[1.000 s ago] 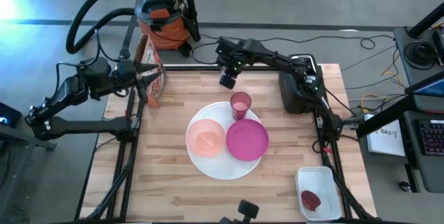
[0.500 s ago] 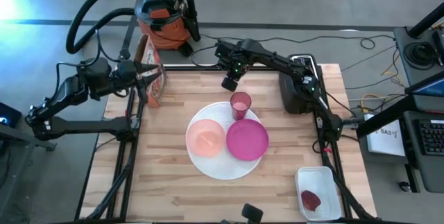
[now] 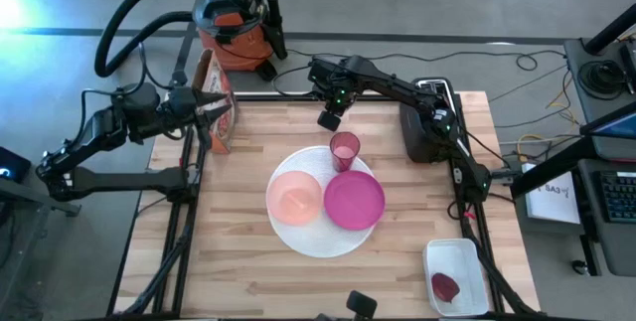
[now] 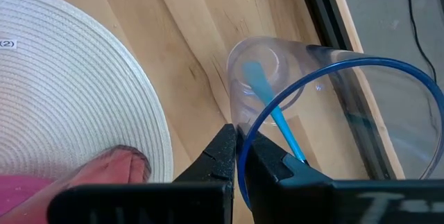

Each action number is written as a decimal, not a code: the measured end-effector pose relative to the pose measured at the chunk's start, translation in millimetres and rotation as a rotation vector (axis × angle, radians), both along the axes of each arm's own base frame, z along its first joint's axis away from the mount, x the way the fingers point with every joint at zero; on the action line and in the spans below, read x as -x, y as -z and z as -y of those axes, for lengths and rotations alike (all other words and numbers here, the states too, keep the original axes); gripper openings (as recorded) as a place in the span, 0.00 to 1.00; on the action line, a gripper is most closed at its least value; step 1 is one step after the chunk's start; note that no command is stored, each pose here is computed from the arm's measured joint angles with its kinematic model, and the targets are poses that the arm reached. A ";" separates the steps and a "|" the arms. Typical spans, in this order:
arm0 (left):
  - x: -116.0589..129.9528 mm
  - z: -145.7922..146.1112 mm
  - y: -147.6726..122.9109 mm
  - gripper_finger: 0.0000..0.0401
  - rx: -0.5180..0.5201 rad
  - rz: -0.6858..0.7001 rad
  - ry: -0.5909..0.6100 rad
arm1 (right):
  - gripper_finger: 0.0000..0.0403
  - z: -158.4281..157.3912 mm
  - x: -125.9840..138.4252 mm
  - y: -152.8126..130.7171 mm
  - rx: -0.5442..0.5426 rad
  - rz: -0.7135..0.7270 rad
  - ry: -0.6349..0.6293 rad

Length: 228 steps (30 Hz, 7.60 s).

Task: Arrange a breakfast setting
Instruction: Move the transparent glass with the spoon to the top center of the table, then pour the cereal from the cereal box into the orange bowl

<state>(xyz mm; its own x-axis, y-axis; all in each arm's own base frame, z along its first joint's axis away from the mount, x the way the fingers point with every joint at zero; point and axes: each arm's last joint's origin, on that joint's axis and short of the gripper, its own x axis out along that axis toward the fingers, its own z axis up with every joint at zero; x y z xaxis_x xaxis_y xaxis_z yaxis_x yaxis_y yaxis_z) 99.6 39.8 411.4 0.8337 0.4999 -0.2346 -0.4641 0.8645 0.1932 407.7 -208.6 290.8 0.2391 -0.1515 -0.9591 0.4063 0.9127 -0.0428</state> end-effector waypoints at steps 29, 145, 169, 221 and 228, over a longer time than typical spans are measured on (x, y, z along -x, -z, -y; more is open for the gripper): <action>0.5 0.1 2.1 0.27 0.007 -0.021 0.000 | 0.11 4.3 -1.8 -0.6 0.015 0.034 0.002; -61.5 -11.9 44.6 0.27 0.225 -0.234 0.193 | 0.11 -152.1 31.1 -54.4 0.056 -0.020 -0.075; -72.0 -14.5 71.1 0.27 0.252 -0.128 0.178 | 0.11 -175.1 168.3 6.3 0.056 0.651 -0.088; -74.6 -15.3 75.0 0.27 0.365 -0.048 0.131 | 0.11 -189.4 293.2 109.1 0.498 1.323 -0.162; -78.3 -14.9 86.9 0.27 0.494 -0.109 0.079 | 0.11 -189.5 292.9 110.3 0.478 1.318 -0.156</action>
<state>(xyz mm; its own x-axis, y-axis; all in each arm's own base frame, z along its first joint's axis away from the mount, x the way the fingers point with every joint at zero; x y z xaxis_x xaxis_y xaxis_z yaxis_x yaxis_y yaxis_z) 177.8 54.7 324.6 0.8217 0.2441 -0.5151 -0.3939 0.8963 -0.2038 114.8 -19.1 180.5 0.9523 -0.2830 0.1143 0.2880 0.9572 -0.0298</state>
